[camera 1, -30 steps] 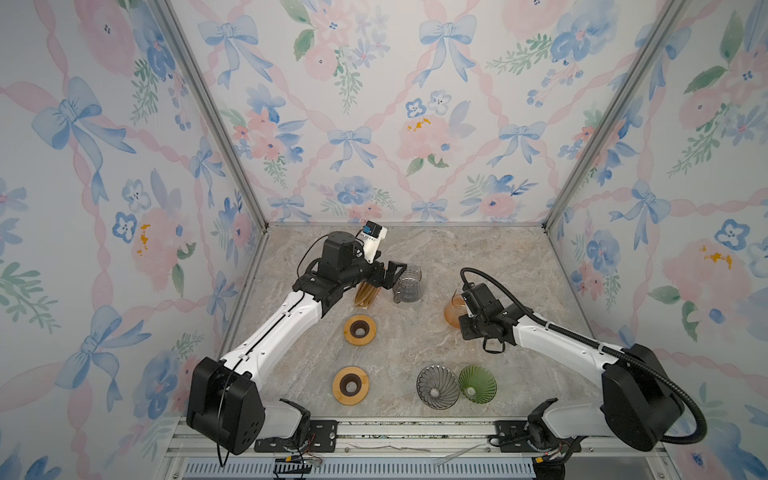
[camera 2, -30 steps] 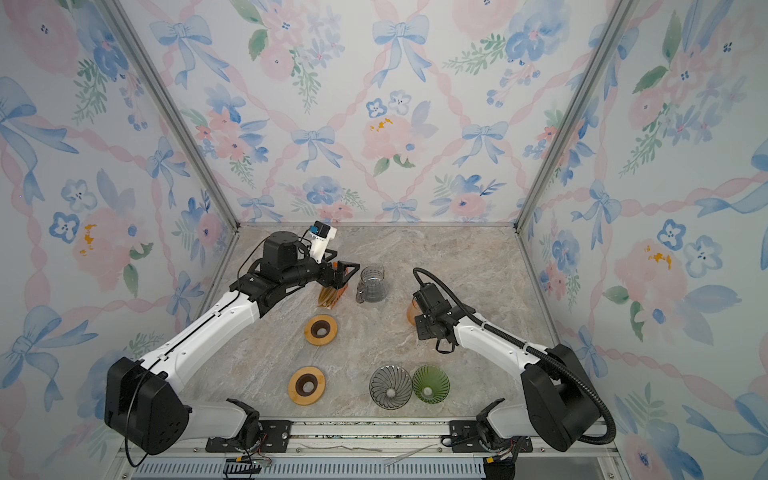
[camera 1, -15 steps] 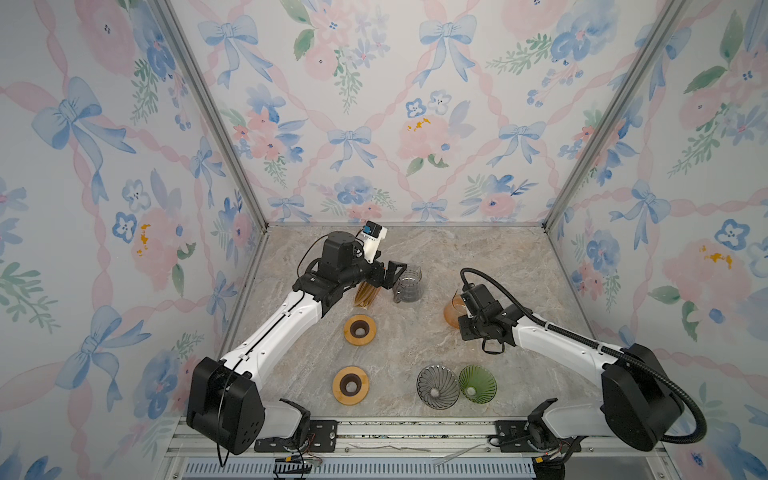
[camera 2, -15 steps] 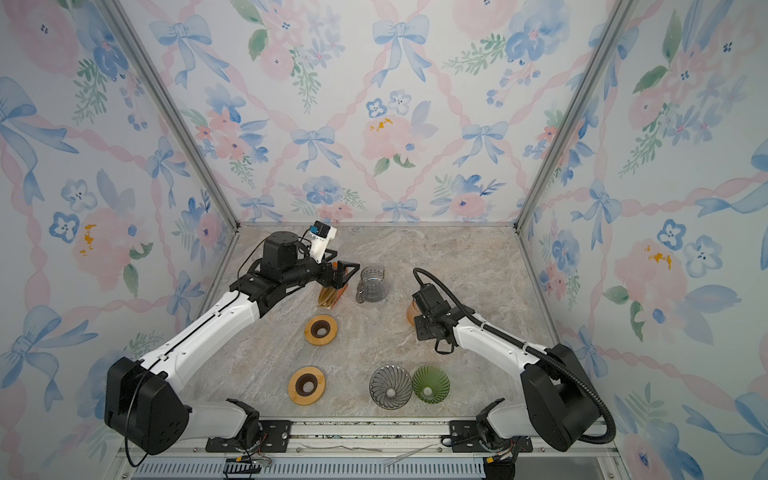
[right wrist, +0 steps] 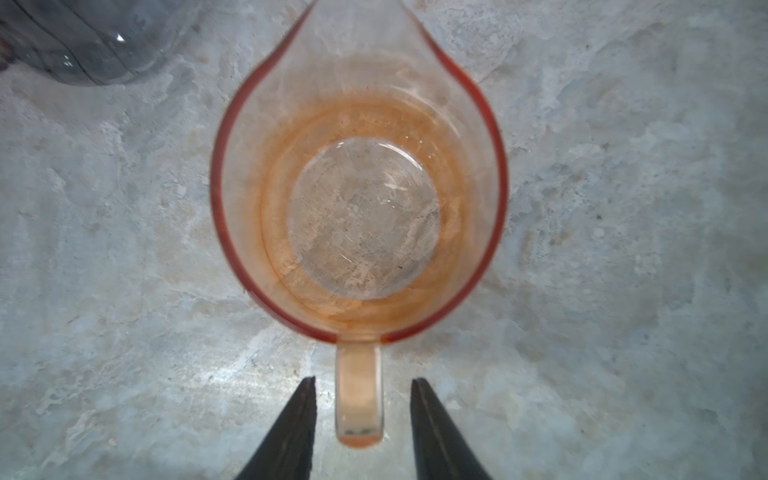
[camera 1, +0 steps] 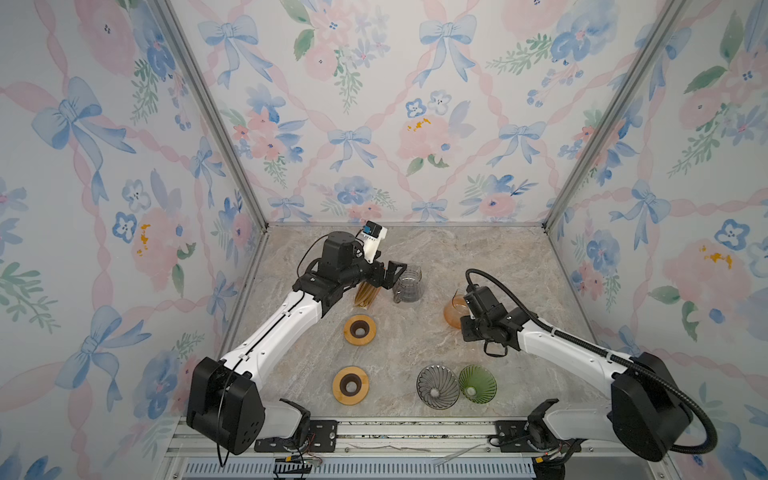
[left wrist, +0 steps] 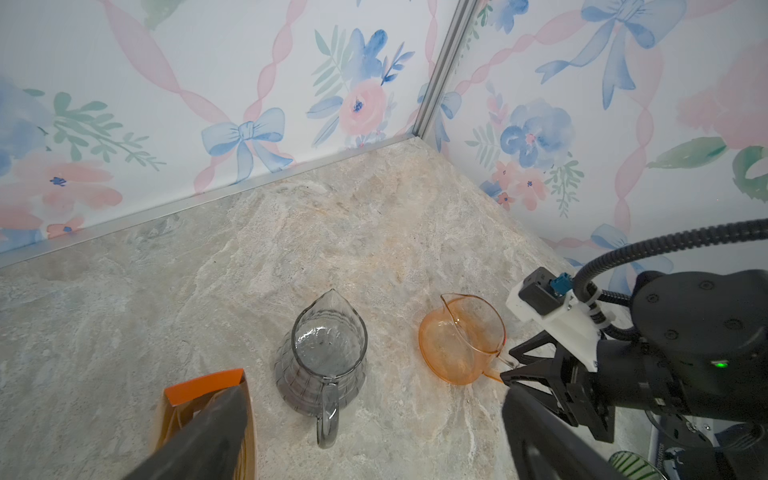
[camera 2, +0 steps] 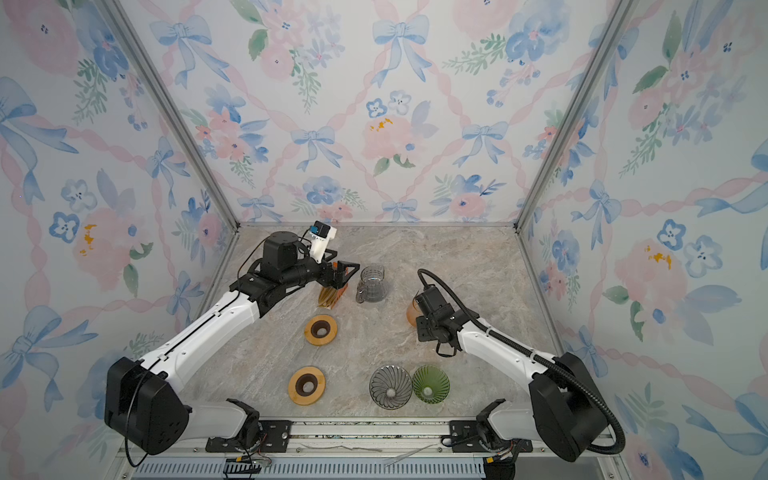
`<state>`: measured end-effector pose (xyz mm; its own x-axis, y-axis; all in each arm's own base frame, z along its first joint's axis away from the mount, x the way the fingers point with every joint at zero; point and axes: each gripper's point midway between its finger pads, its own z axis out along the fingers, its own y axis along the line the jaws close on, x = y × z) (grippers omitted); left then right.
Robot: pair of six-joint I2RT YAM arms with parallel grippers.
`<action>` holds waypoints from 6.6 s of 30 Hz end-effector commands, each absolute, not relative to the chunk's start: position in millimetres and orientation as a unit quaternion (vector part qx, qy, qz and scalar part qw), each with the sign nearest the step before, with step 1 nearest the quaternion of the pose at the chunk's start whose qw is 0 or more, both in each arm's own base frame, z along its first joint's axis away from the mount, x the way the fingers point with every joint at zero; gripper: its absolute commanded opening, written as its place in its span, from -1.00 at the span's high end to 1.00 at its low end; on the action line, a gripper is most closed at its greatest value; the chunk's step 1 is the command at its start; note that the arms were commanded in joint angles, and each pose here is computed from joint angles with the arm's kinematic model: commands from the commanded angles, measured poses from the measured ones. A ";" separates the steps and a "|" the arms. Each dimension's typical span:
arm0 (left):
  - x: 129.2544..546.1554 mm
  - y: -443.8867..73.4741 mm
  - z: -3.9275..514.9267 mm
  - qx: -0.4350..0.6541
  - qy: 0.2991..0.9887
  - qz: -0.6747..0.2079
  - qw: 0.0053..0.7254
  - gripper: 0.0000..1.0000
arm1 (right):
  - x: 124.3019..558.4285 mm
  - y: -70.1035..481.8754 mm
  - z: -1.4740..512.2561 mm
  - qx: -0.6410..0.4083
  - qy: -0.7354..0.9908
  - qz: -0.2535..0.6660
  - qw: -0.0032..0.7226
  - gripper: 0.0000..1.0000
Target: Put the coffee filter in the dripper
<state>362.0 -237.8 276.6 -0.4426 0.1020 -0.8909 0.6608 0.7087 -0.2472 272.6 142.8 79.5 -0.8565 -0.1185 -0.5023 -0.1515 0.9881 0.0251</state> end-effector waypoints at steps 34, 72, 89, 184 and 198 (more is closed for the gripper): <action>295.9 -148.0 182.7 0.038 0.914 -0.142 0.379 -0.95 | 258.1 260.8 216.9 -0.107 0.891 0.279 0.342 -0.93; 253.5 -104.8 75.7 -0.169 0.921 -0.265 0.231 -0.95 | 261.3 413.0 81.2 -0.137 0.940 0.251 0.188 0.37; 254.0 -111.8 73.6 -0.160 0.916 -0.301 0.214 -0.86 | 281.3 424.6 66.6 -0.134 0.942 0.232 0.203 0.46; 294.2 -208.3 219.3 -0.024 0.782 -0.553 0.286 0.76 | 279.3 308.5 187.9 -0.105 0.900 0.300 0.298 0.09; 281.5 -271.1 299.0 0.028 0.691 -0.663 0.288 0.77 | 275.4 241.7 283.2 -0.022 0.805 0.504 0.312 -0.29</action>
<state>280.8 -264.3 260.6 -0.8601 -0.3103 -0.4048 0.3477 0.2239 -0.9105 287.1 239.3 264.8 -0.7775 0.2670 -0.5694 -0.3148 0.6187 0.7198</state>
